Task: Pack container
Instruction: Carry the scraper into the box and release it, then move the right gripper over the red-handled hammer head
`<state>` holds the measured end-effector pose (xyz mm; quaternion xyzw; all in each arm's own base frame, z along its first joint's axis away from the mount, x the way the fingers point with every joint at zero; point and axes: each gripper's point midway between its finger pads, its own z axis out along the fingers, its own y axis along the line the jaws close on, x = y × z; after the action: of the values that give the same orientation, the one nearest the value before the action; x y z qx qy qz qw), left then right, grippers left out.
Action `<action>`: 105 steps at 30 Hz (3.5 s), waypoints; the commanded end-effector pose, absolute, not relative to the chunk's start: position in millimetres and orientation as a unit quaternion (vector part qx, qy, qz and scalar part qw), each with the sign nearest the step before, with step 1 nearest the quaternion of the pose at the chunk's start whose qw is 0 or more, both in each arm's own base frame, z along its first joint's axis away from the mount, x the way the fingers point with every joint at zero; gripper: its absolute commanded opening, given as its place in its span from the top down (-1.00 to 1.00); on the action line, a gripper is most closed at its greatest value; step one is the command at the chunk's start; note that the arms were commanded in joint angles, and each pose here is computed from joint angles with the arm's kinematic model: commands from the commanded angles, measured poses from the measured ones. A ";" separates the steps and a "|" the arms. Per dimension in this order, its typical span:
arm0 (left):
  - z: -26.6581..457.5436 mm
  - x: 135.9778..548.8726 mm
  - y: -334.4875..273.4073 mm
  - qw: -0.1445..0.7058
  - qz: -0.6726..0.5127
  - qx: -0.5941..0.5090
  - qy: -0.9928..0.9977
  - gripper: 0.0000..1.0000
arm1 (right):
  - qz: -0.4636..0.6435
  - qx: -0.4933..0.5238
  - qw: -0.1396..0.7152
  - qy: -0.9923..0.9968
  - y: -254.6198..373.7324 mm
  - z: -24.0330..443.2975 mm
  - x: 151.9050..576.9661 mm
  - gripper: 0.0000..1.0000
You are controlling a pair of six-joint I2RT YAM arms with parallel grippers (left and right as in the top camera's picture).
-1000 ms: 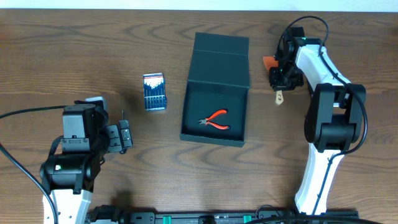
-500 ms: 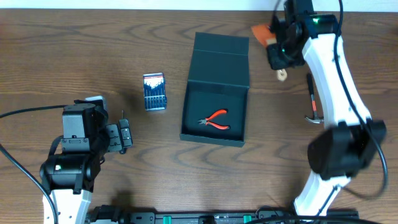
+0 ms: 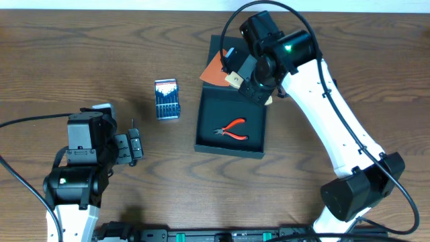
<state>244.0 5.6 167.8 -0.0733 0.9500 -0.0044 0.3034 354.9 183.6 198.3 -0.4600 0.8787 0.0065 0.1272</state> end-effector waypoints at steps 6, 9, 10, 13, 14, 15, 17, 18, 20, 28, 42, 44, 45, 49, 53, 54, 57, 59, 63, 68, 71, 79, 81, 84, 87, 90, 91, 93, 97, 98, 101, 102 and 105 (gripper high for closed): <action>178.9 249.6 4.9 0.321 -0.007 -0.074 0.944 -0.97 | 0.014 -0.496 0.057 0.866 173.9 130.3 334.4 0.98; 180.8 252.1 4.9 0.327 -0.007 -0.074 0.942 -0.97 | 0.018 -0.497 0.050 0.866 174.2 111.2 330.3 0.98; 181.2 252.6 4.9 0.328 -0.007 -0.074 0.942 -0.97 | 0.025 -0.497 0.050 0.866 176.0 106.2 329.2 0.97; 181.7 253.2 4.9 0.330 -0.007 -0.074 0.941 -0.97 | 0.042 -0.498 0.056 0.865 182.3 97.5 327.8 0.97; 181.7 253.2 4.9 0.330 -0.007 -0.074 0.941 -0.97 | 0.043 -0.497 0.060 0.864 183.3 95.1 329.1 0.97; 181.7 253.2 4.9 0.330 -0.007 -0.074 0.941 -0.97 | 0.043 -0.497 0.063 0.864 184.1 94.1 330.5 0.97; 181.7 253.2 4.8 0.330 -0.008 -0.074 0.941 -0.97 | 0.042 -0.497 0.071 0.864 185.9 94.4 333.9 0.98; 181.7 253.2 4.8 0.330 -0.008 -0.074 0.941 -0.97 | 0.042 -0.497 0.077 0.864 187.0 94.8 336.4 0.97; 181.7 253.2 4.8 0.330 -0.008 -0.074 0.941 -0.97 | 0.041 -0.497 0.087 0.863 189.1 95.6 340.6 0.97; 181.7 253.2 4.8 0.330 -0.008 -0.074 0.941 -0.97 | 0.040 -0.500 0.085 0.861 188.1 90.5 340.1 0.97; 181.6 253.1 4.9 0.329 -0.007 -0.074 0.941 -0.97 | 0.038 -0.505 0.054 0.861 178.4 65.6 323.5 0.64; 181.6 253.0 4.8 0.329 -0.007 -0.074 0.941 -0.97 | 0.039 -0.501 0.055 0.863 178.6 65.8 323.8 -0.10; 181.6 253.0 4.8 0.329 -0.007 -0.074 0.941 -0.97 | 0.039 -0.501 0.055 0.863 178.6 65.8 323.8 -0.34; 181.4 252.7 4.8 0.328 -0.007 -0.074 0.942 -0.97 | 0.039 -0.500 0.055 0.863 178.6 65.8 323.7 -0.77; 181.1 252.5 4.9 0.328 -0.007 -0.074 0.942 -0.97 | 0.038 -0.500 0.057 0.863 179.0 65.9 324.7 -0.77; 181.1 252.5 4.8 0.328 -0.007 -0.074 0.942 -0.97 | 0.038 -0.500 0.059 0.863 179.4 66.0 325.6 -0.76; 181.1 252.5 4.9 0.328 -0.007 -0.074 0.942 -0.97 | 0.024 -0.499 0.068 0.864 177.3 67.8 331.5 -0.72; 181.2 252.5 4.8 0.328 -0.007 -0.074 0.942 -0.97 | 0.014 -0.485 0.082 0.870 175.8 74.2 338.2 -0.73; 181.1 252.5 4.8 0.328 -0.007 -0.074 0.942 -0.97 | 0.000 -0.407 0.130 0.904 170.7 100.7 361.0 -0.75; 181.2 252.5 4.9 0.328 -0.007 -0.074 0.942 -0.97 | -0.003 -0.213 0.233 0.949 134.4 176.8 404.4 -0.99; 181.2 252.5 4.8 0.328 -0.007 -0.074 0.942 -0.97 | 0.010 -0.066 0.279 0.958 83.0 225.9 419.0 -0.99; 181.2 252.6 4.9 0.328 -0.007 -0.074 0.942 -0.97 | -0.019 0.227 0.154 0.961 -71.4 221.4 352.9 -0.98; 181.2 252.6 4.8 0.328 -0.007 -0.074 0.942 -0.96 | -0.022 0.288 0.124 0.949 -93.5 208.2 335.7 -0.98; 181.3 252.7 4.8 0.328 -0.007 -0.074 0.942 -0.97 | -0.021 0.367 0.088 0.926 -116.4 180.9 315.8 -0.99; 181.2 252.6 4.8 0.328 -0.007 -0.074 0.942 -0.97 | -0.001 0.408 0.051 0.912 -117.8 144.7 301.1 -0.98; 181.2 252.6 4.8 0.328 -0.007 -0.074 0.942 -0.97 | 0.005 0.445 0.029 0.895 -113.7 108.6 290.4 -0.98; 181.2 252.6 4.8 0.328 -0.007 -0.074 0.942 -0.97 | 0.006 0.453 0.026 0.891 -112.1 98.3 288.4 -0.98; 181.1 252.5 4.8 0.328 -0.007 -0.074 0.942 -0.99 | 0.007 0.460 0.026 0.887 -110.4 84.5 286.6 -0.98; 180.6 251.8 4.8 0.326 -0.007 -0.074 0.942 -0.97 | 0.005 0.453 0.044 0.890 -109.0 70.5 293.3 -0.99; 180.2 251.3 4.8 0.325 -0.007 -0.074 0.943 -0.96 | 0.002 0.451 0.050 0.891 -109.8 69.3 295.8 -0.99; 178.9 249.6 4.8 0.321 -0.007 -0.074 0.944 -0.97 | -0.012 0.446 0.074 0.892 -114.7 68.9 304.8 -0.98; 178.8 249.5 4.8 0.321 -0.007 -0.074 0.944 -0.97 | -0.013 0.446 0.078 0.892 -115.4 69.2 306.6 -0.98; 178.9 249.6 4.8 0.321 -0.007 -0.074 0.944 -0.97 | -0.028 0.446 0.095 0.890 -120.2 70.8 312.5 -0.98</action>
<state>247.2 5.6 170.2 -0.0733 0.9475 -0.0050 0.3111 312.7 -116.0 70.0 0.4381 0.8948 -0.0039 0.0860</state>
